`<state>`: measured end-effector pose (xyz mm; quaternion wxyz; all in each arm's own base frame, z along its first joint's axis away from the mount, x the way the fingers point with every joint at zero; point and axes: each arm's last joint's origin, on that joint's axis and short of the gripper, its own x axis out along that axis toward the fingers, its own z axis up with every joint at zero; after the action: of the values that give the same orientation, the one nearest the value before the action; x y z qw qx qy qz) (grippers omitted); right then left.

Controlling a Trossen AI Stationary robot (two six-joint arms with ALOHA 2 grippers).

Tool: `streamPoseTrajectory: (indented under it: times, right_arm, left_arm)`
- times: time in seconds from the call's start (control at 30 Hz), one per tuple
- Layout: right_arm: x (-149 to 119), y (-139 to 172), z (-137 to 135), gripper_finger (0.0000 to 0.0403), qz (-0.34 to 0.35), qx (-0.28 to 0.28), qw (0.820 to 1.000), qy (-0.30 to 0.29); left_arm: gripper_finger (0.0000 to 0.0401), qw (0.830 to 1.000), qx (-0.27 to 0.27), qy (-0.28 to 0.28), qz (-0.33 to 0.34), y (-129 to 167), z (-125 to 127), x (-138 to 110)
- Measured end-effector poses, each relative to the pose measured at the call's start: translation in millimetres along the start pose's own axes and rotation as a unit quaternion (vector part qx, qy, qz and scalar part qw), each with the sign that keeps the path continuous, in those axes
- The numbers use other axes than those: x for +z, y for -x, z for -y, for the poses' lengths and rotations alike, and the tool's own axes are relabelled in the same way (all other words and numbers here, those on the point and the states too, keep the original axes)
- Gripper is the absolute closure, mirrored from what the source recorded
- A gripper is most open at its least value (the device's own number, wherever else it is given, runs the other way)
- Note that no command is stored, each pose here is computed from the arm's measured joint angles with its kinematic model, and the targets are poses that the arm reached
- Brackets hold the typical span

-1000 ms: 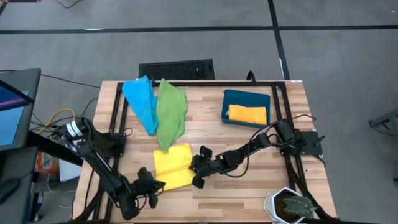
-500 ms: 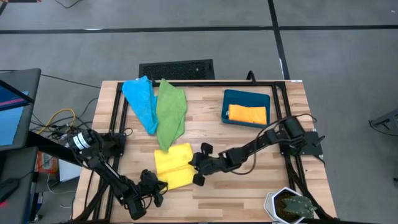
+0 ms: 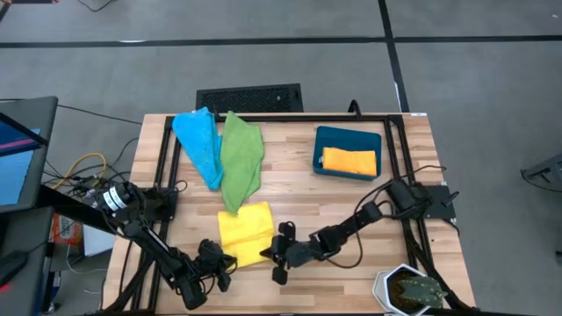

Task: Fold microfiber towels
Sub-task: Fold the yellow microfiber cloth

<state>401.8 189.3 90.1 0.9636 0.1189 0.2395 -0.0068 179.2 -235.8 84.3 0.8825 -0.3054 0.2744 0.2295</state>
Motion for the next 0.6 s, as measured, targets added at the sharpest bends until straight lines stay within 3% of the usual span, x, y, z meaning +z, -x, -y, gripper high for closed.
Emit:
streamPoseTrajectory:
  times: [0.17,0.43,0.6]
  right_arm:
    - [-24,-11,6,0.0394,-0.023,-0.013,0.999,-0.032]
    - [-27,-7,3,0.0387,-0.048,-0.021,0.998,-0.043]
    - [-30,-6,1,0.0392,-0.049,-0.026,0.998,-0.040]
  left_arm:
    - [0.0401,1.000,0.000,0.002,-0.001,0,0,0]
    - [0.0401,0.999,0.003,-0.018,-0.050,15,5,5]
    - [0.0401,0.998,0.004,-0.038,-0.046,24,5,12]
